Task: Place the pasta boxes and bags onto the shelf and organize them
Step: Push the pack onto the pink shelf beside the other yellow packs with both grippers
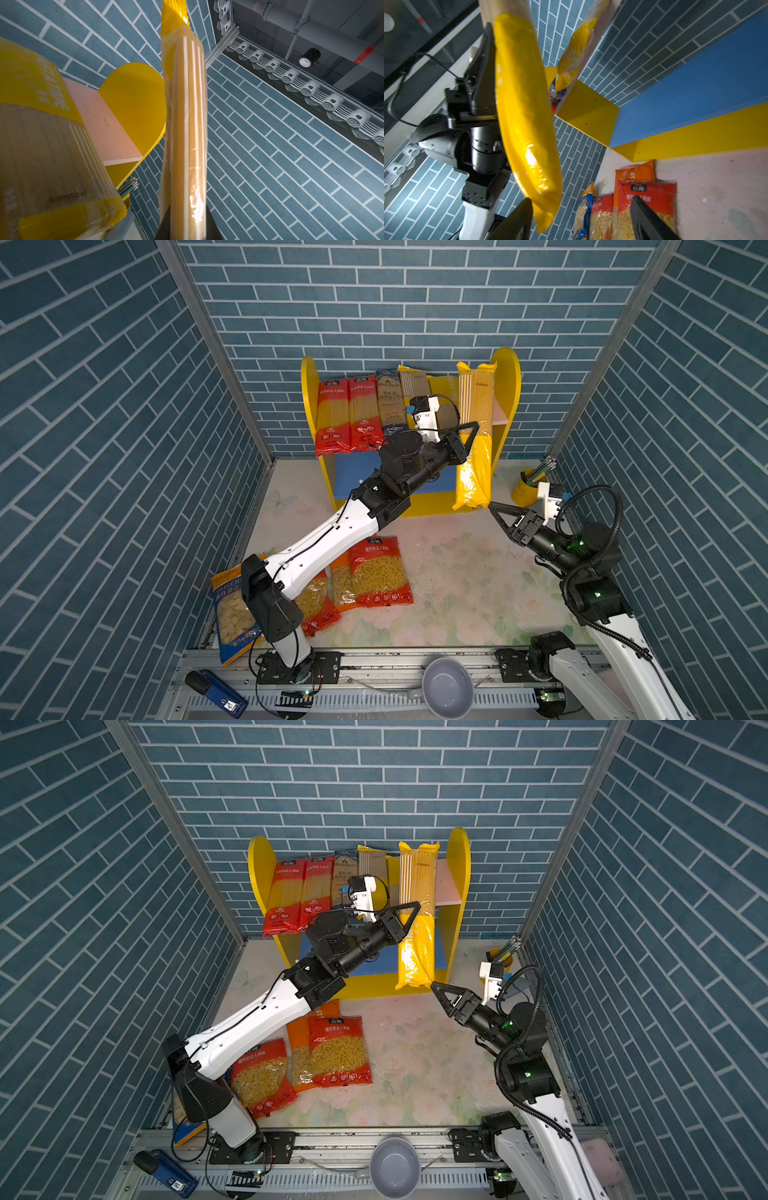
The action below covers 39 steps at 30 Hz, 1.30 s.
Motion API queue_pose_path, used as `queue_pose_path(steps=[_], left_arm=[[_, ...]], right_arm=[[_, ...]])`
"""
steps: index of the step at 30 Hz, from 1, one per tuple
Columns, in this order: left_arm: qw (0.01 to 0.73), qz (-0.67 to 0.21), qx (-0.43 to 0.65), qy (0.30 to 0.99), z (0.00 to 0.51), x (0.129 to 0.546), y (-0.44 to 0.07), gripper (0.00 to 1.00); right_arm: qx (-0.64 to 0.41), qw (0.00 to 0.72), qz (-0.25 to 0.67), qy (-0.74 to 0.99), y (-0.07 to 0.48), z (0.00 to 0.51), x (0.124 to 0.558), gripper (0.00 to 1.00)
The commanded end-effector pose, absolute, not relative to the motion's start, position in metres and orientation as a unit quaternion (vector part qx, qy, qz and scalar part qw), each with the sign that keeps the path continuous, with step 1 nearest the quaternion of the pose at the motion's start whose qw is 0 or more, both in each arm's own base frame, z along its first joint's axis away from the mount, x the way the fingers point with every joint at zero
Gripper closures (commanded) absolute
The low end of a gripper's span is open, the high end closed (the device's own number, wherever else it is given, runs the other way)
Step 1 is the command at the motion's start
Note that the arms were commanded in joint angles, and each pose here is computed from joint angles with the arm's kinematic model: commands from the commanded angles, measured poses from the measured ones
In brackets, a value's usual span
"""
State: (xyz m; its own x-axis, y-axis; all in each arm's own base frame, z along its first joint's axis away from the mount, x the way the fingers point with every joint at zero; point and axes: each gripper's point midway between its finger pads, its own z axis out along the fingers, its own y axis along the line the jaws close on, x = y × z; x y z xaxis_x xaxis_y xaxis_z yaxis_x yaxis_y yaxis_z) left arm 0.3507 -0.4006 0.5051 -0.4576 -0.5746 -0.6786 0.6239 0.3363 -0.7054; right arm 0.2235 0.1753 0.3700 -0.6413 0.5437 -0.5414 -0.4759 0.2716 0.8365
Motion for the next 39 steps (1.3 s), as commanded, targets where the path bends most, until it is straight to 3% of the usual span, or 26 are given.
queue_pose_path(steps=[1,14,20,31,39], left_arm=[[0.57,-0.628,-0.021,0.529,0.579,0.341,-0.372,1.0],[0.566,-0.64,-0.068,0.515,0.582,0.351,-0.373,1.0],[0.554,-0.636,-0.063,0.534,0.579,0.356,-0.384,1.0],[0.564,-0.604,-0.089,0.556,0.574,0.396,-0.388,0.99],[0.562,-0.56,-0.094,0.602,0.559,0.43,-0.396,0.76]], right_arm=[[0.045,0.47,0.627,0.62,0.173,0.397,0.228,0.25],[0.083,0.497,0.623,0.598,0.201,0.401,0.269,0.24],[0.077,0.521,0.637,0.563,0.204,0.432,0.277,0.27],[0.122,0.584,0.592,0.543,0.179,0.479,0.29,0.53],[0.149,0.614,0.518,0.576,0.165,0.5,0.314,0.79]])
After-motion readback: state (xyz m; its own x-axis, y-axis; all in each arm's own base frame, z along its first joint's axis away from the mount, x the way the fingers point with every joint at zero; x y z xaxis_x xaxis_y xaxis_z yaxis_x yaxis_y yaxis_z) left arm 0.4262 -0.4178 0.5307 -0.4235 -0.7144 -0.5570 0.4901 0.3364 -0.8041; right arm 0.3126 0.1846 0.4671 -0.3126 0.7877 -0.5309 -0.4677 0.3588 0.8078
